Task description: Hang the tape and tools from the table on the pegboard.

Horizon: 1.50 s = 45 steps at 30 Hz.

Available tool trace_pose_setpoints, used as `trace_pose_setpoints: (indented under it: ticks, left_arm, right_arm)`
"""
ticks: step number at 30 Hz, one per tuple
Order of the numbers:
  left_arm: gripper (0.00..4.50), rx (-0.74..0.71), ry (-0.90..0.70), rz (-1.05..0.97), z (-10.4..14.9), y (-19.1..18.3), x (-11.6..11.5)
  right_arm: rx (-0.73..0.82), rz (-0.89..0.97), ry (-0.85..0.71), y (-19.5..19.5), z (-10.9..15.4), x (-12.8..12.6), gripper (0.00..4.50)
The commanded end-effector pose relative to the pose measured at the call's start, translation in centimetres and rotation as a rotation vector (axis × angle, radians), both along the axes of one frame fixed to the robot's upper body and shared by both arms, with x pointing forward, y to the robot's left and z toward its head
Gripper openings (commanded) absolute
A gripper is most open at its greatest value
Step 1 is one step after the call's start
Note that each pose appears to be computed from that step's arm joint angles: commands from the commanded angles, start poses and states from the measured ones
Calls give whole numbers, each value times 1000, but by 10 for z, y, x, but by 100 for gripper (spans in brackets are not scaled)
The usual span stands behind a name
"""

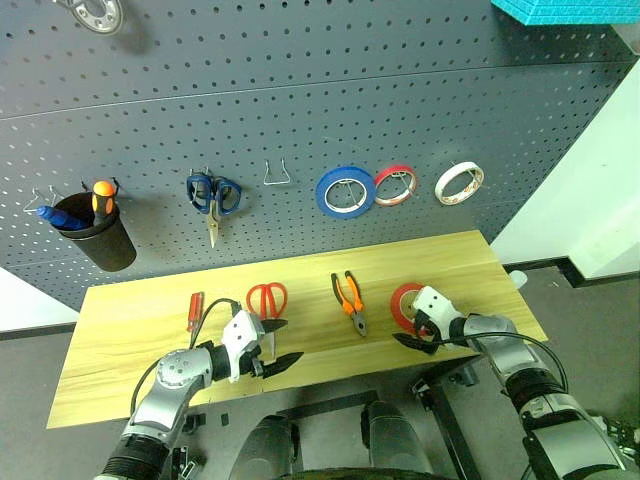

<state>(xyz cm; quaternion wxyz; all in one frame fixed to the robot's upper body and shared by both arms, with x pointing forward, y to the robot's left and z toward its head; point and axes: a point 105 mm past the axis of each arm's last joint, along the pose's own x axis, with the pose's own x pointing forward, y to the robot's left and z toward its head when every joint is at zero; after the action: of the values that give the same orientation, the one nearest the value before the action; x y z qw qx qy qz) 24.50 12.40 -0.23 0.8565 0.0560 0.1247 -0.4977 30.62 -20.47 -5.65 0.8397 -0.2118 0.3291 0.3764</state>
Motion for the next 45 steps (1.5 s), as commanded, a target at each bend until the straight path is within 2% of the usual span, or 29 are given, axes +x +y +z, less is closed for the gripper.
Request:
trace_pose_setpoints:
  ticks: [1, 7, 10, 20, 24, 27, 31, 36, 39, 42, 45]
  left_arm:
    - [373, -33, -33, 3, 14, -4, 0]
    - [373, -28, -47, 28, 16, -2, -2]
    - [377, -25, -52, 33, 17, -1, -2]
    - [377, -18, -70, 44, 19, 5, -1]
    - [377, -67, -111, 104, 31, 13, 5]
    - [377, -123, -246, 157, 55, 20, 11]
    - [377, -203, -327, 158, 76, 18, 9]
    - [377, -299, -360, 136, 87, 7, 10]
    - [377, -375, -404, 112, 99, 0, 14]
    - [377, -460, -443, 116, 112, -3, 22]
    - [377, -511, -461, 129, 121, -11, 33]
  right_arm:
    - [-43, 5, -7, 3, 2, 6, 450]
    - [-105, -41, 46, -4, -6, 5, 450]
    - [-102, -67, 82, -6, -8, 3, 394]
    - [-56, -72, 116, -2, -4, 0, 72]
    - [-65, -36, -3, -1, 14, 7, 68]
    - [-102, 53, -212, 3, 45, 10, 68]
    - [-105, 157, -490, 17, 82, -2, 68]
    - [-351, 364, -921, 23, 110, -9, 68]
    - [-380, 375, -1121, 29, 140, 2, 68]
    - [-391, 390, -1237, 36, 165, 14, 68]
    - [-383, 395, -1250, 41, 181, 31, 68]
